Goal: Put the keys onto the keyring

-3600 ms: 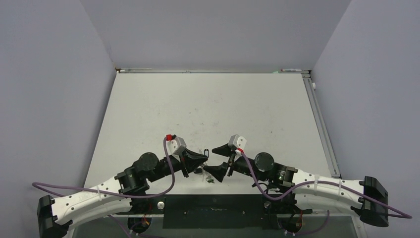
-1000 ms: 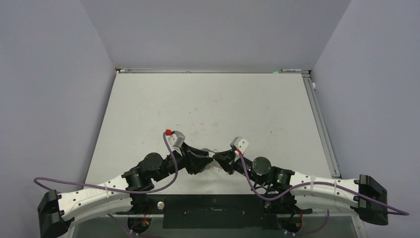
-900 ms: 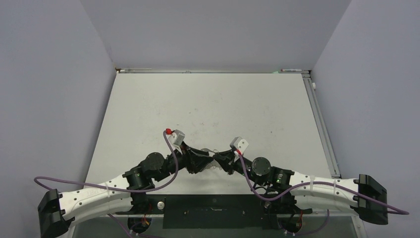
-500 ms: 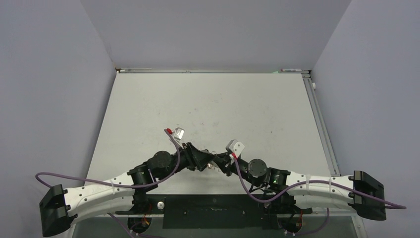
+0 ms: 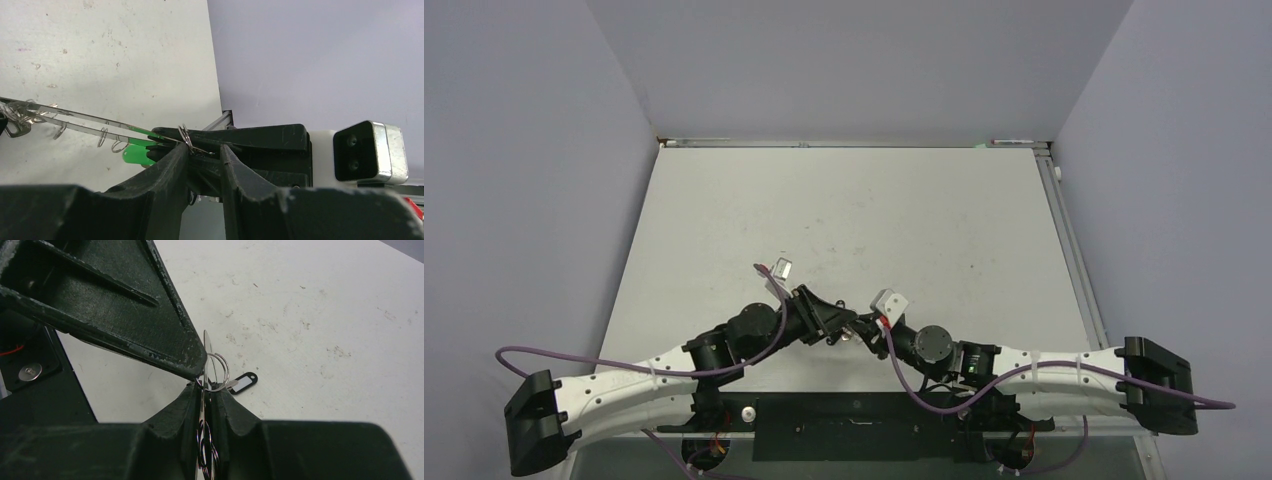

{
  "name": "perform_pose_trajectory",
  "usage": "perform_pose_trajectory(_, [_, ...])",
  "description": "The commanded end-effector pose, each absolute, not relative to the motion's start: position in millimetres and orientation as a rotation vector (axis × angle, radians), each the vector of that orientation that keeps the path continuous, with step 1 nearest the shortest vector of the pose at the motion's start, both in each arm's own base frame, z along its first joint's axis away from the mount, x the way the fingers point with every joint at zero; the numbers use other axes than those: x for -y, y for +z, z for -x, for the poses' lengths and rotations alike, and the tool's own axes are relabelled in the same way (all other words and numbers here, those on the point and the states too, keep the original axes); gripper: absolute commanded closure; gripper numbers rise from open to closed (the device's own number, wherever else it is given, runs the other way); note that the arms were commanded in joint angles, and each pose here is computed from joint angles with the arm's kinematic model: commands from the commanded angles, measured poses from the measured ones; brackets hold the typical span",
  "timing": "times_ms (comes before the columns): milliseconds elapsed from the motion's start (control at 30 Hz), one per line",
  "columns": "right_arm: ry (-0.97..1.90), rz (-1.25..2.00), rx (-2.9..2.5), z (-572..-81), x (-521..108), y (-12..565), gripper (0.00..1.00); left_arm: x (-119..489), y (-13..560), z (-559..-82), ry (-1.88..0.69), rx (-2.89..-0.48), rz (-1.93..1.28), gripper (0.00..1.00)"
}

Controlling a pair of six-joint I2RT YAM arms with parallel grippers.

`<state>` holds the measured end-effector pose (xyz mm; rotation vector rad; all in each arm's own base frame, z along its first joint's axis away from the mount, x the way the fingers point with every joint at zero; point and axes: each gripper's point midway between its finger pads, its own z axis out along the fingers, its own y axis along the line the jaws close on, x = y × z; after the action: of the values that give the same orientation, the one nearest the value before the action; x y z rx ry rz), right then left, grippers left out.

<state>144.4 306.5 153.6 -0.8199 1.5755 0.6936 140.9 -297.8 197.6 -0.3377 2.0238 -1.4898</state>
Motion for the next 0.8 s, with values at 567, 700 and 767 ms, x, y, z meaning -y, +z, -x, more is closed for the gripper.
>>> perform_pose_trajectory(567, [0.715, 0.765, -1.467, -143, -328, 191, 0.95, 287, 182, -142, -1.42, -2.088, 0.422, 0.8])
perform_pose_trajectory(700, [0.717, 0.769, -1.465, -143, -330, 191, 0.95, 287, 177, -145, -1.392, -2.088, 0.416, 0.81])
perform_pose_trajectory(767, [0.714, 0.769, -1.466, -143, -330, 191, 0.95, 288, 176, -146, -1.385, -2.083, 0.414, 0.82])
